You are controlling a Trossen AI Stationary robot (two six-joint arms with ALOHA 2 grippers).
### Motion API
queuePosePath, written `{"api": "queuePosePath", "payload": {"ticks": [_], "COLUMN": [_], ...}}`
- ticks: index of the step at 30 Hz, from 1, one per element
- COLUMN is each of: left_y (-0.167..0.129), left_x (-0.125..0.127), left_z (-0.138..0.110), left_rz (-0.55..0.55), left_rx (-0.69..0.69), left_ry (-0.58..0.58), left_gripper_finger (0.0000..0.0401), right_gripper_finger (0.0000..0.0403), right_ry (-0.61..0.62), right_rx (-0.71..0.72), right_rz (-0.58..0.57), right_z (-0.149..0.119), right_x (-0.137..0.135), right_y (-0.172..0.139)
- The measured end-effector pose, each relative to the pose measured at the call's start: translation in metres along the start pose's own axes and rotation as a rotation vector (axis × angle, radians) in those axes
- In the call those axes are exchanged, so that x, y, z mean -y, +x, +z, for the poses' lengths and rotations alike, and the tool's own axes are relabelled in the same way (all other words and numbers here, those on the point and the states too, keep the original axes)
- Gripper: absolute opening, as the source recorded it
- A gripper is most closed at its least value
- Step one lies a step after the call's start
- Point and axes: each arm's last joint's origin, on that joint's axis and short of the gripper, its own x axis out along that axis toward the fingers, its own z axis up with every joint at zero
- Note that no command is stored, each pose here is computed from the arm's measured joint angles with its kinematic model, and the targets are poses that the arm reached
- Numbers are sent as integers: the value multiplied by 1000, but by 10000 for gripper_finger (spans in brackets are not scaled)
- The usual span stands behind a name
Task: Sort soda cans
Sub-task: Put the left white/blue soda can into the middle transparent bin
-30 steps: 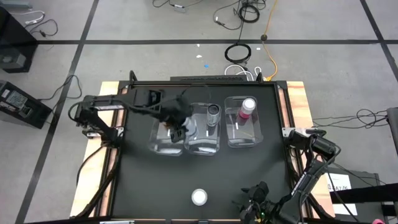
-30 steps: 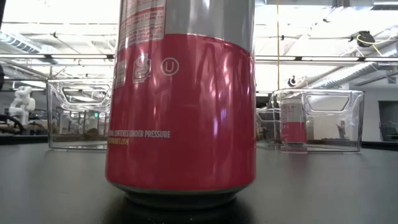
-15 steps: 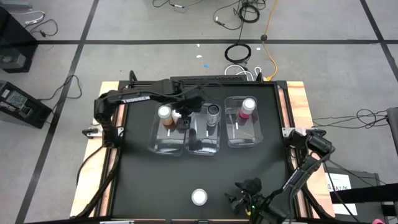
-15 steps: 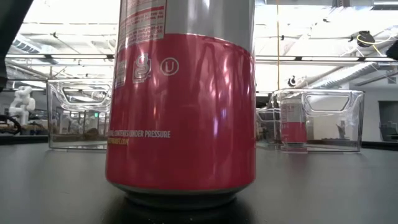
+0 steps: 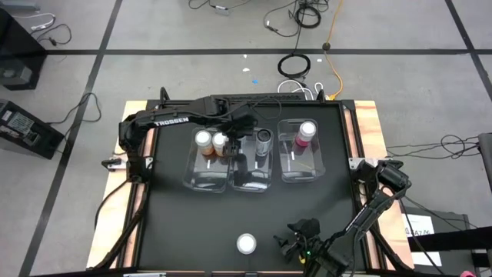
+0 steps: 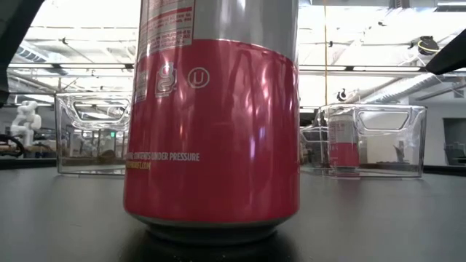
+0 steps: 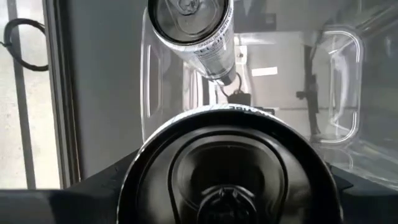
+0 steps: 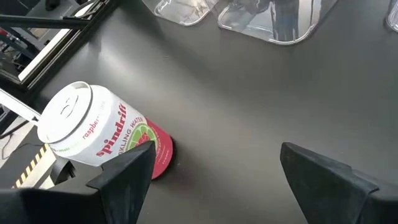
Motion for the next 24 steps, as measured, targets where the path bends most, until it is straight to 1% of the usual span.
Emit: {"api": "queuePosePath", "payload": {"ticks": [3, 6, 13, 24], "left_y": [1, 10, 36, 83], "left_x": [-2, -4, -4, -16], "left_z": [0, 5, 8, 6], "left_rz": [4, 12, -24, -47], "left_rx": [6, 28, -33, -116], "left_ry": [0, 2, 3, -38], "left_gripper_finger": [285, 285, 285, 285], "right_gripper_finger": [338, 338, 338, 338], "right_ry": [4, 4, 12, 29], "right_rx": [0, 1, -1, -6], "right_rz": [1, 0, 5, 18], "right_z": [0, 1, 0, 0], "right_x": [0, -1, -1, -3], "right_y": [1, 1, 1, 1]}}
